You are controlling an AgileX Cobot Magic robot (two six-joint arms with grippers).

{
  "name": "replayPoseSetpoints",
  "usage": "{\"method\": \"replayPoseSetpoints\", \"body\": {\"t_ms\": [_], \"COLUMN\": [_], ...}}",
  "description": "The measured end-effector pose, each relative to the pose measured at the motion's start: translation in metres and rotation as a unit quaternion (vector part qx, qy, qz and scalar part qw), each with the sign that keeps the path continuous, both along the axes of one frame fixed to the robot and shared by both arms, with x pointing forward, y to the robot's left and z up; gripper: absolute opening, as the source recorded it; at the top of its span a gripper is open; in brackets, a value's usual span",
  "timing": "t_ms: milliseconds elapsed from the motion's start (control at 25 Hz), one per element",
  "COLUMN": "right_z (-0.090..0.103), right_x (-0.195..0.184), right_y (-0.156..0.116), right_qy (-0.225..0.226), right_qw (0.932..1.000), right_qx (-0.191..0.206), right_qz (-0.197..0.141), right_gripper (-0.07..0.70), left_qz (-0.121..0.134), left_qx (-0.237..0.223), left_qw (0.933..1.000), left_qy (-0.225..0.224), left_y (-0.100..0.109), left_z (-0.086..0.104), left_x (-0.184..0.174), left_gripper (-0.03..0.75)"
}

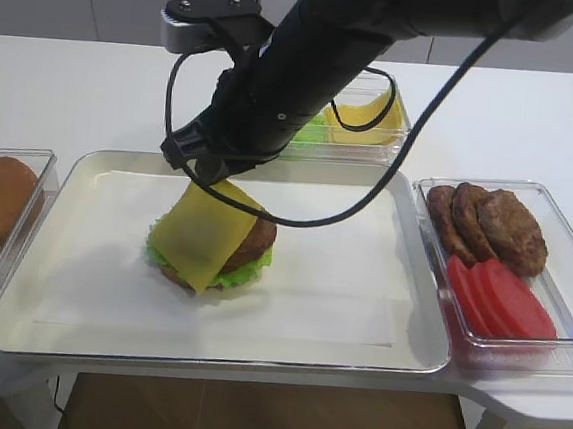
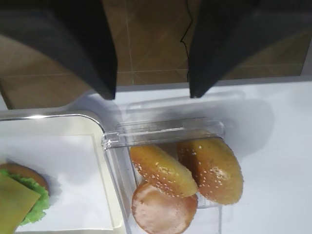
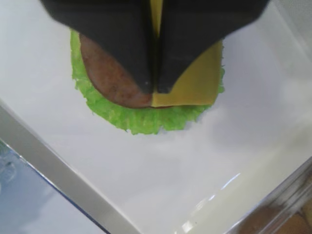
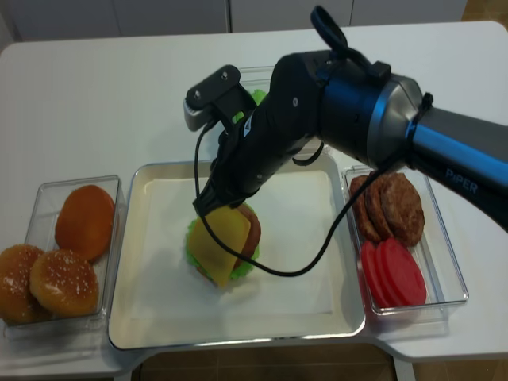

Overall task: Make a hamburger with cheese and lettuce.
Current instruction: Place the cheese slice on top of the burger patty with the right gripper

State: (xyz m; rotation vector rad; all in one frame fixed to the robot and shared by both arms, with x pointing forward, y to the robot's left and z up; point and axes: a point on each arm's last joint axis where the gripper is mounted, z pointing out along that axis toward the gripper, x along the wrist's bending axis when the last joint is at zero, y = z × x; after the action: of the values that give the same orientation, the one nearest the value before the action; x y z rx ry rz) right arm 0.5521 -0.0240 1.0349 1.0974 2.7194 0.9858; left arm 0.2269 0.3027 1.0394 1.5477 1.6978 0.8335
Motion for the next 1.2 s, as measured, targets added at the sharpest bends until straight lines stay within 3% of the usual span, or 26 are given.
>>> {"method": "replayPoseSetpoints", "body": {"t_ms": [640,1200], "right_z": [-0.002,-0.012], "right_x": [0.005,0.01], "right_y": [-0.005,-0.004], "right_qy": [-0.045,-0.05], "right_qw": [0.9979,0.9972], "right_qx": [-0.044,-0.054], "right_qz": [0.015,0.016], "right_gripper": [0.004,0.004], "left_qz": [0.0,0.0], "left_qx": [0.0,0.0], "left_qw": [1.0,1.0], "left_qy": [0.0,0.0], "left_y": [0.0,0.0], "left_z": [0.0,0.0], "left_x": [0.0,0.0], "left_gripper": [0.358,0.358]}}
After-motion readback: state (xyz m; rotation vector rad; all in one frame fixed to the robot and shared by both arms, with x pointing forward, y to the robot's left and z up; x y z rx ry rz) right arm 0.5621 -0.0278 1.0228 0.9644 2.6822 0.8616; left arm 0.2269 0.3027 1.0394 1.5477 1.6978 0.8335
